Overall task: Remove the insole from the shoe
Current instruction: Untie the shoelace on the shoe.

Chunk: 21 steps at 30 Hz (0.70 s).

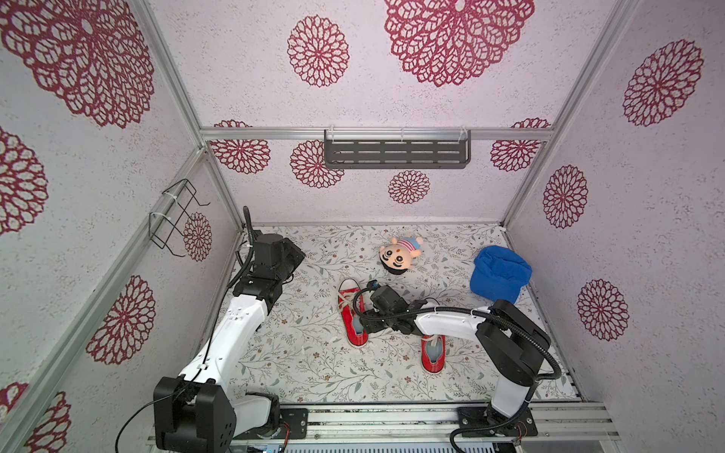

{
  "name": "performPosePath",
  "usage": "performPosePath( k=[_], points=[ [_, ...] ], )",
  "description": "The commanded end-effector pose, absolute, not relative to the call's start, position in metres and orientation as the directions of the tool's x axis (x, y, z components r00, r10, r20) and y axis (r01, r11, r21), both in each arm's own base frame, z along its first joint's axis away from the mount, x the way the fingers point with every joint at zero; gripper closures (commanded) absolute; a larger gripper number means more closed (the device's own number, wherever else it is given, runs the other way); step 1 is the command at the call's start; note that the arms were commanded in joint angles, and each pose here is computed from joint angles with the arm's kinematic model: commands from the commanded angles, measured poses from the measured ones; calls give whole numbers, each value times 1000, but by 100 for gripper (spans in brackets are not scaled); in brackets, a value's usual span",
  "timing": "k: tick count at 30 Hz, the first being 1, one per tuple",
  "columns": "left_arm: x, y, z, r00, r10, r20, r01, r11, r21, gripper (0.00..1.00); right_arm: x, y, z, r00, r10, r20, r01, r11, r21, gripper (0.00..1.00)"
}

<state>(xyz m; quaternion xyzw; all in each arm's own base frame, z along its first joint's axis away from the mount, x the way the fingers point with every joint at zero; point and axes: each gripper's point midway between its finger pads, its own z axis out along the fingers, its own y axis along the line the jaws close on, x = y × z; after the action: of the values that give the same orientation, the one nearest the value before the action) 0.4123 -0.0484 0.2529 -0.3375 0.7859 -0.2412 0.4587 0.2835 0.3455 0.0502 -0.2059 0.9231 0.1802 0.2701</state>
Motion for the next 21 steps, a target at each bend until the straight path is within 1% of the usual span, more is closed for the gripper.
performPosePath(
  k=[1,8,10,12,17,21],
  points=[
    [419,-34,266,-319,-709,-629,-312,705,-636,100,275,329,42,-790,-301,-533,-451,876,173,23],
    [432,-18,271,-300,-676,-673,-336,735,-589,100,274,326,39,-796,-309,-521,-444,883,154,23],
    [439,-13,275,-292,-671,-682,-337,739,-583,100,272,329,38,-796,-308,-521,-448,878,167,23],
    [445,-17,275,-311,-673,-672,-321,739,-592,100,271,335,40,-793,-302,-530,-458,868,190,23],
    [449,-33,256,-375,-677,-633,-277,733,-621,100,274,354,66,-743,-280,-608,-518,816,258,21],
    [443,-40,232,-435,-655,-618,-268,749,-606,100,278,366,96,-674,-280,-683,-587,765,265,18]
  ],
)
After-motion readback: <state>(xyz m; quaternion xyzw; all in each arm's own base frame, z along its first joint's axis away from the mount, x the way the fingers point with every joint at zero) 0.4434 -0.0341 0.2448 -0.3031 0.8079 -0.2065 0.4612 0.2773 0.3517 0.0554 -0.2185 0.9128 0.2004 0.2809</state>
